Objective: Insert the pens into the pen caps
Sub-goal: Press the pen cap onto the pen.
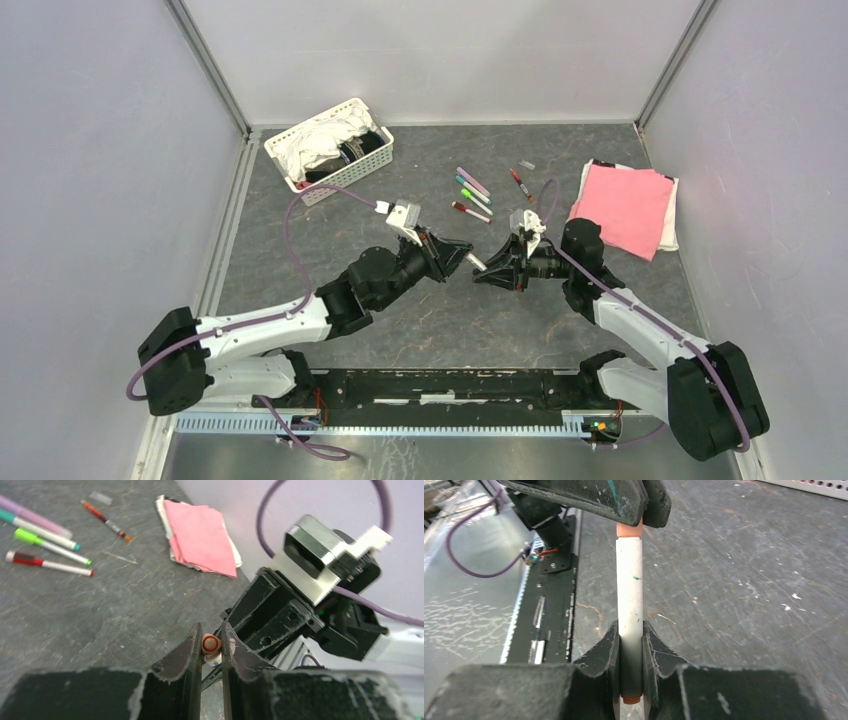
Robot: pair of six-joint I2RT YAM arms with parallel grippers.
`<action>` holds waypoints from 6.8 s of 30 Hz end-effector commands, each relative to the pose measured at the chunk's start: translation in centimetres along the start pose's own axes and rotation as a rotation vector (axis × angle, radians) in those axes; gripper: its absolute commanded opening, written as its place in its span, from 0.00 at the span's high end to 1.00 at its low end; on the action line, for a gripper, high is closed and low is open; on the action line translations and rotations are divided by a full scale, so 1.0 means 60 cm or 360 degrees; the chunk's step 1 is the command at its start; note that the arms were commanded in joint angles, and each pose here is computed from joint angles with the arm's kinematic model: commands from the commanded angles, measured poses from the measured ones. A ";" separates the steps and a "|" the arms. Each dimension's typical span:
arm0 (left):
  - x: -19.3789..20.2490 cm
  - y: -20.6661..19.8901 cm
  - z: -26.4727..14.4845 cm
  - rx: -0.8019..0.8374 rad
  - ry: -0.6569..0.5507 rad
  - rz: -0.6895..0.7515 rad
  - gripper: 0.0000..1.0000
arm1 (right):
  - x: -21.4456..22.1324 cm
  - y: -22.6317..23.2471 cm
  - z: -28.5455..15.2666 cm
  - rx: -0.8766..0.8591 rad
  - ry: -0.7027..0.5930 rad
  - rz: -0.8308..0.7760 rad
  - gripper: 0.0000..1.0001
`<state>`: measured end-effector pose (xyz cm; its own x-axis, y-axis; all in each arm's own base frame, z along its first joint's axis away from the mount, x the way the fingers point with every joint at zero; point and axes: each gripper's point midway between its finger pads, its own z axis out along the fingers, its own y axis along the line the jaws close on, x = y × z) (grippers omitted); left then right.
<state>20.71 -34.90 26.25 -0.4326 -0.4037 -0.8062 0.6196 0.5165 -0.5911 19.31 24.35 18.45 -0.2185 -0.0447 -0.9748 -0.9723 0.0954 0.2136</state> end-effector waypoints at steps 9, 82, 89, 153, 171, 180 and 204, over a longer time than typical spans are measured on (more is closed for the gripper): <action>0.108 -0.015 -0.001 -0.0191 0.0178 -0.0079 0.98 | -0.044 -0.007 0.007 0.0080 -0.0215 -0.0162 1.00; 0.096 -0.034 -0.099 -0.0225 0.0245 0.0059 0.41 | -0.059 0.027 0.014 -0.0100 -0.0258 -0.0159 1.00; 0.077 -0.032 -0.150 0.0024 0.0243 0.0396 0.11 | -0.066 0.046 0.012 -0.0197 -0.0223 -0.0207 1.00; -0.193 -0.149 -0.070 0.0733 -0.0527 0.0150 0.55 | -0.178 0.104 0.024 -0.0443 -0.0196 0.0124 1.00; -0.139 -0.146 -0.064 0.0784 -0.0300 0.0275 0.98 | -0.193 0.105 0.023 -0.0450 -0.0210 0.0064 1.00; -0.014 -0.152 -0.067 0.1079 0.0195 0.0290 0.98 | -0.223 0.118 0.020 -0.0476 -0.0299 0.0008 1.00; 0.203 0.034 -0.093 0.0150 0.0678 0.0644 0.98 | -0.287 0.029 0.044 -0.0179 -0.0386 -0.0098 1.00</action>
<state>17.74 -34.13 34.89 -0.1764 -0.4731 -0.8631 0.8519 0.3659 -0.3747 16.20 26.75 27.89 -0.3144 -0.0466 -0.9481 -0.9170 -0.2433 0.3161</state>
